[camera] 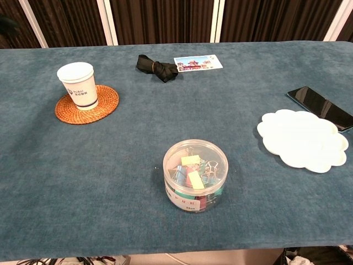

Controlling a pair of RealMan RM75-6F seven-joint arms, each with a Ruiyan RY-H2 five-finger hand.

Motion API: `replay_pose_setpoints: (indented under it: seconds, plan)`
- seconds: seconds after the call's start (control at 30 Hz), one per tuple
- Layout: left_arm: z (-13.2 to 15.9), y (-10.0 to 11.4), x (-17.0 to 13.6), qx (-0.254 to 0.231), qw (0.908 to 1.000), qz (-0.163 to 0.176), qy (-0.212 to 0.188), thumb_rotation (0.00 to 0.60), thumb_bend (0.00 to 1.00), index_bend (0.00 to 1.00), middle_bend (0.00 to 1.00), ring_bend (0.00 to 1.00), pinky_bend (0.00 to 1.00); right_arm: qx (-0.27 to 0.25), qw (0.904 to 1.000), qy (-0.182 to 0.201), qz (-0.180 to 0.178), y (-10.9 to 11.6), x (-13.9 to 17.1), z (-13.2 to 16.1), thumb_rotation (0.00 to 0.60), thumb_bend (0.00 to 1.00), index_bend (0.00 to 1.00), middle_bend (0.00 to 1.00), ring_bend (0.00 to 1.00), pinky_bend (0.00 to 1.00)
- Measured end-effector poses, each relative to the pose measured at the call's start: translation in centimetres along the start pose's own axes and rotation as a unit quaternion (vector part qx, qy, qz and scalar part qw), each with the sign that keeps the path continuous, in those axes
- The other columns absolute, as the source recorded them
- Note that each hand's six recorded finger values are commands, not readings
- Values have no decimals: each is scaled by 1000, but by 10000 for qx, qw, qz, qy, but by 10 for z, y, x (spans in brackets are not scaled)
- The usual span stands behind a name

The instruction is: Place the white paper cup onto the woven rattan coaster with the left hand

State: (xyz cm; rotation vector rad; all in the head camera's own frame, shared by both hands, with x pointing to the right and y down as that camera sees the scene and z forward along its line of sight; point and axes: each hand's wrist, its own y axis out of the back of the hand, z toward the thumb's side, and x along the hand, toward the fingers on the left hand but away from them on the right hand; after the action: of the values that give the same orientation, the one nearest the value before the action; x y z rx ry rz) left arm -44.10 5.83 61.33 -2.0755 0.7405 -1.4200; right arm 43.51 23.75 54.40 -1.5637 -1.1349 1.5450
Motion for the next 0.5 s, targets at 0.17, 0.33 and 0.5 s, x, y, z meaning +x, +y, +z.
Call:
replay_pose_setpoints:
  seconds: [0.17, 0.33, 0.5]
  plan:
    - [1, 3, -51, 789, 9941, 749, 42, 600, 54, 17, 85, 0, 0, 7, 10000, 28, -11, 0, 0, 1, 600, 123, 4, 0, 125, 162]
    - [-2, -4, -103, 1070, 9814, 1549, 364, 600, 96, 27, 87, 0, 0, -12, 10000, 67, -28, 0, 0, 3, 600, 123, 4, 0, 125, 162]
    - [-9, -31, -142, 585, 9773, 1956, 562, 600, 108, 65, 99, 0, 0, 0, 9999, 95, -34, 1, 1, 3, 600, 122, 4, 0, 125, 162]
